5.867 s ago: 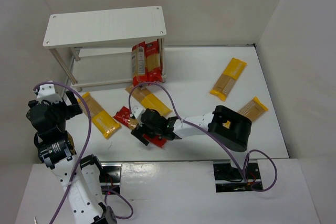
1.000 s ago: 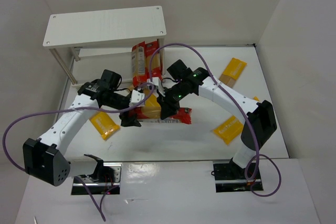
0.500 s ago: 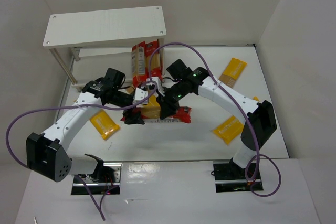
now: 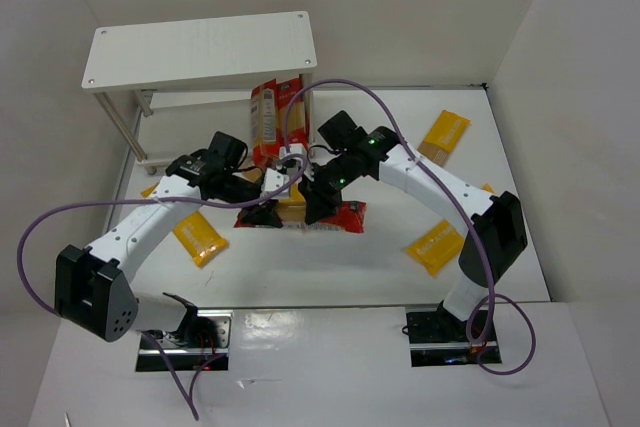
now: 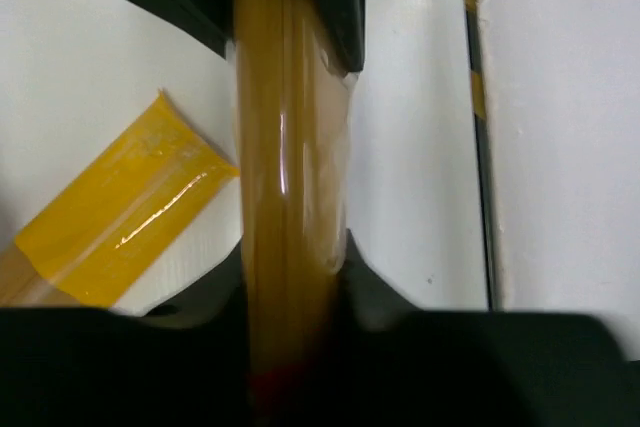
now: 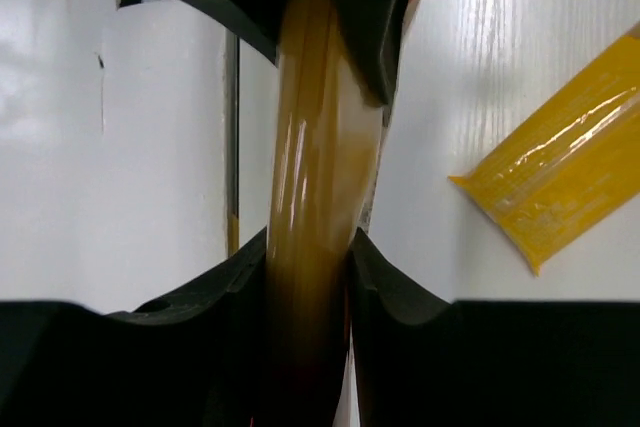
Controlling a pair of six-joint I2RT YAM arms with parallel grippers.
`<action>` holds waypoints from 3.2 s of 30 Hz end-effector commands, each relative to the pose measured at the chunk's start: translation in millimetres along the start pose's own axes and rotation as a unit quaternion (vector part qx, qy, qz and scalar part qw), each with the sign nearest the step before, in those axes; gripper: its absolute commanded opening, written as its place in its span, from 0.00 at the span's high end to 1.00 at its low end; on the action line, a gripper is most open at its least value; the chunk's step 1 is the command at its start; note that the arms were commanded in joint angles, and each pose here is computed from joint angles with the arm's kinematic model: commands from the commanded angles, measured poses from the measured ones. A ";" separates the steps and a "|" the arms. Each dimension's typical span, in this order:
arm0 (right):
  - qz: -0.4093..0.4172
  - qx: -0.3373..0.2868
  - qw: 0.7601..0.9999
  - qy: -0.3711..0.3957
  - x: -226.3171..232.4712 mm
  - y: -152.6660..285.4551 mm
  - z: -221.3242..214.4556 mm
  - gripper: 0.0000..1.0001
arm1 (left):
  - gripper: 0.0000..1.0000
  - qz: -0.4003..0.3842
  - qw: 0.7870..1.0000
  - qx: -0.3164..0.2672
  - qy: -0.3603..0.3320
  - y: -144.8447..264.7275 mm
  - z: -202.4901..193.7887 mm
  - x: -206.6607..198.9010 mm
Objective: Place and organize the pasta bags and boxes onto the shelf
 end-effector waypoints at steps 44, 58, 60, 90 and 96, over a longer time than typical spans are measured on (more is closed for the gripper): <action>-0.387 -0.137 0.903 -0.126 -49.9 188.5 -11.5 0.00 | 1.00 0.394 0.873 -0.159 0.238 119.3 0.1 29.9; -0.532 -0.087 0.809 -0.234 -30.0 237.0 -84.5 0.00 | 1.00 0.591 0.723 -0.163 0.318 157.1 -20.2 78.8; -0.546 -0.084 0.795 -0.250 -29.8 247.5 -95.0 0.00 | 1.00 0.602 0.706 -0.169 0.332 155.7 -22.1 86.9; -0.583 -0.095 0.745 -0.310 -11.4 279.7 -144.7 0.00 | 1.00 0.545 0.691 -0.292 0.374 97.7 -15.8 156.8; -0.585 -0.095 0.742 -0.313 -11.0 281.6 -146.4 0.00 | 1.00 0.514 0.698 -0.301 0.397 91.9 -31.4 175.6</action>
Point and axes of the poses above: each gripper's point midway between its finger pads, its own y axis back along the fingers, its own x axis along the line the jaws close on, z = x × y, the point moved 5 cm from there along y, back along the fingers, and after that the axes turned 9 degrees about y, right-handed, at the moved point
